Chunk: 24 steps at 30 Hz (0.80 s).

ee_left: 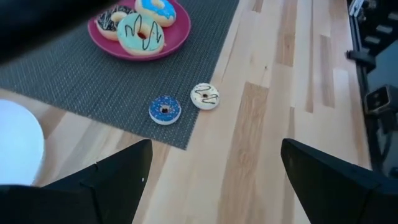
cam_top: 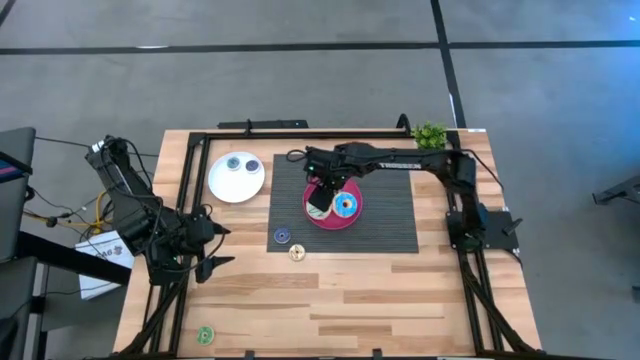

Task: Pick & Place donuts
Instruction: Put the small green donut on the white plate

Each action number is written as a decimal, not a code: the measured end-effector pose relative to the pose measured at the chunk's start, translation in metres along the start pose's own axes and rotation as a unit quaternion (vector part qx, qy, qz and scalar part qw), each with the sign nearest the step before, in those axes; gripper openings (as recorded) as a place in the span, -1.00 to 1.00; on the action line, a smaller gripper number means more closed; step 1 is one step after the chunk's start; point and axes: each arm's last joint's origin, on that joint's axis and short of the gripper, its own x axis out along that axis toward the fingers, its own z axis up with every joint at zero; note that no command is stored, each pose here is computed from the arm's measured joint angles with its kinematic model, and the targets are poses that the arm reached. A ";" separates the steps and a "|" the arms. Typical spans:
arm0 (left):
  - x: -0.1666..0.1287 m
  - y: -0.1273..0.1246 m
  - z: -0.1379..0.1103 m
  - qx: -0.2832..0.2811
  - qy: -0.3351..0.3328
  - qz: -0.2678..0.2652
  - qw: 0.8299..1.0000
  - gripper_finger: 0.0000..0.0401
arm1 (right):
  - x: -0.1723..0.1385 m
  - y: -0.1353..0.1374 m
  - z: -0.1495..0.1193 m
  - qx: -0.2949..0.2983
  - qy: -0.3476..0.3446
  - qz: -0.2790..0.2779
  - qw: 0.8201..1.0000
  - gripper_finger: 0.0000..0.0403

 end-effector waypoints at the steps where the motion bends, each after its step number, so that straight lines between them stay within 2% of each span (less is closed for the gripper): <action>1: 0.000 0.000 0.000 0.014 0.000 0.000 1.000 0.75 | -0.008 0.002 -0.002 -0.003 -0.002 -0.004 1.000 -0.08; 3: 0.000 0.000 0.000 0.043 0.001 0.001 0.999 0.75 | -0.021 0.009 -0.006 -0.014 -0.017 -0.019 1.000 -0.21; 6: 0.000 0.000 0.000 0.065 0.004 -0.001 0.998 0.75 | -0.042 0.021 -0.023 -0.030 -0.039 -0.028 0.998 -0.55; 8: 0.000 -0.001 -0.001 0.049 0.014 -0.010 0.999 0.75 | -0.052 0.029 -0.038 -0.033 -0.071 -0.002 0.997 -0.81; 10: 0.000 -0.001 -0.001 0.038 0.022 -0.015 0.999 0.75 | -0.055 0.039 -0.060 -0.047 -0.097 0.039 0.993 -0.94; 13: 0.000 -0.002 -0.002 0.052 0.030 -0.022 0.998 0.75 | -0.051 0.058 -0.101 -0.074 -0.142 0.142 0.977 -0.91; 15: 0.000 -0.002 -0.001 0.057 0.029 -0.024 0.998 0.75 | -0.047 0.064 -0.131 -0.067 -0.151 0.186 0.969 -0.92; 18: 0.000 -0.004 0.000 0.067 0.020 -0.032 0.997 0.75 | -0.040 0.063 -0.175 -0.068 -0.111 0.181 0.975 -0.98; 20: 0.001 -0.005 0.002 0.072 0.010 -0.030 0.997 0.75 | -0.037 0.063 -0.195 -0.049 -0.084 0.171 0.980 -0.99; 22: 0.002 -0.004 0.004 0.069 0.001 -0.022 0.997 0.75 | -0.037 0.065 -0.209 -0.071 -0.105 0.154 0.980 -0.98; 24: 0.003 -0.003 0.006 0.063 -0.007 -0.013 0.998 0.75 | -0.041 0.069 -0.221 -0.134 -0.162 0.131 0.969 -0.99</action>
